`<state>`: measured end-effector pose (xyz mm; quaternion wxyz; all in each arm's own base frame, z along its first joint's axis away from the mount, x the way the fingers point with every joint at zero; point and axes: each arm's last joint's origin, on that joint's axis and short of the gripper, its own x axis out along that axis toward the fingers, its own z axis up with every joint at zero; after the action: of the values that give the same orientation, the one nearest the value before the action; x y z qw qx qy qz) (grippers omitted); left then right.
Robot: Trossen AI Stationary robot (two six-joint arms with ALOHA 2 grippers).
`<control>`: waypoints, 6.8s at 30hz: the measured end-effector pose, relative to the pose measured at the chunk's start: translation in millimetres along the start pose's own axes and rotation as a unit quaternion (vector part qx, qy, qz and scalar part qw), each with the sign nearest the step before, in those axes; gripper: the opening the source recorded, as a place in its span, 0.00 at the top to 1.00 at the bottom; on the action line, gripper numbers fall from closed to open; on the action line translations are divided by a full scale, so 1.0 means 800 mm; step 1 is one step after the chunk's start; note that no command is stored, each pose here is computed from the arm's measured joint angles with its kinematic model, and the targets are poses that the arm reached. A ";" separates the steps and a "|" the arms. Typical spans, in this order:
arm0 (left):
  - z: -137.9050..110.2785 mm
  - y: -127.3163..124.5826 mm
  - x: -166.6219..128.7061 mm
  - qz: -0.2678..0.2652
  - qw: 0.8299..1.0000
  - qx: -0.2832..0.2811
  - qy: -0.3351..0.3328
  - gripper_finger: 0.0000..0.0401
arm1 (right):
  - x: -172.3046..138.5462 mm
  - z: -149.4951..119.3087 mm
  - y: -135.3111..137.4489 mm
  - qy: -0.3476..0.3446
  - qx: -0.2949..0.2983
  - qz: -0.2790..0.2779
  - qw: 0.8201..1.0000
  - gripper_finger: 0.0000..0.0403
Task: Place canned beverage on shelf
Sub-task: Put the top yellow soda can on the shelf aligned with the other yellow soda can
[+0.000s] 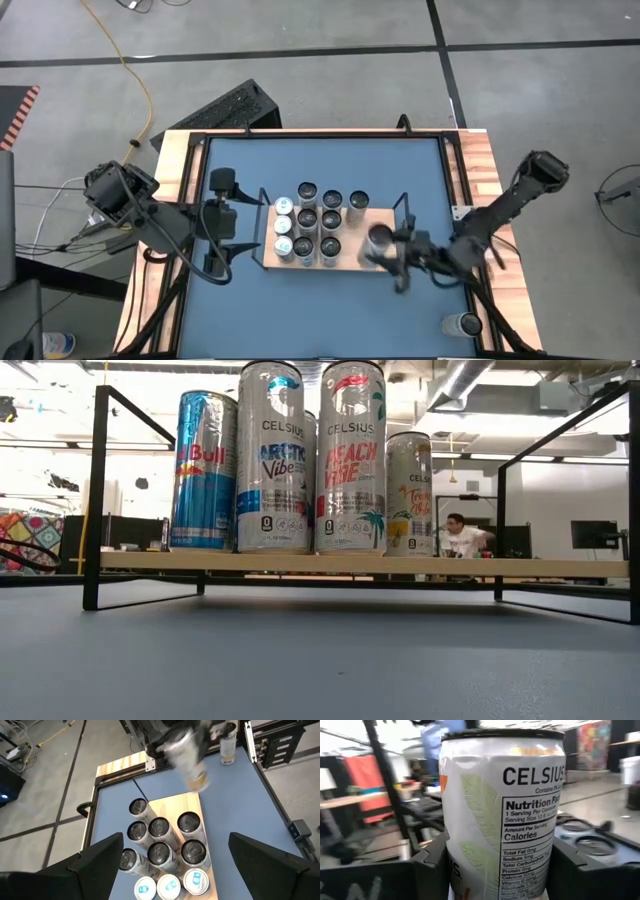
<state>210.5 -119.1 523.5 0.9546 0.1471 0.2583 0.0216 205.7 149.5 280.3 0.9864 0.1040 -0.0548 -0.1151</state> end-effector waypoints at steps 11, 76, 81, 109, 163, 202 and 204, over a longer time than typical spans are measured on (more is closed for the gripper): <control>-0.002 0.000 0.000 0.001 1.000 -0.016 0.005 0.13 | -0.030 -0.073 0.091 0.023 -0.005 -0.090 0.996 0.46; -0.015 -0.020 0.021 0.018 0.999 0.021 0.044 0.13 | 0.056 -0.207 0.044 -0.009 -0.075 -0.305 0.949 0.38; -0.015 -0.020 0.021 0.016 0.999 0.021 0.044 0.13 | 0.056 -0.208 0.044 0.002 -0.084 -0.299 0.951 0.31; -0.014 -0.020 0.021 0.016 0.999 0.018 0.044 0.13 | 0.027 -0.137 0.047 0.069 -0.125 -0.236 0.961 0.12; -0.017 -0.020 0.021 0.007 0.998 0.031 0.053 0.13 | 0.043 -0.065 0.001 0.241 -0.090 -0.131 0.957 0.46; -0.017 -0.020 0.021 0.007 0.998 0.044 0.053 0.13 | 0.004 -0.012 -0.091 0.143 -0.025 0.038 0.989 0.46; -0.017 -0.020 0.021 0.008 0.998 0.046 0.052 0.13 | 0.008 -0.012 -0.094 0.144 -0.028 0.041 0.988 0.46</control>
<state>217.8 -128.7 499.7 0.9318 0.1913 0.3076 0.0249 196.9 78.4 255.3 0.9904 0.0892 0.0871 -0.0595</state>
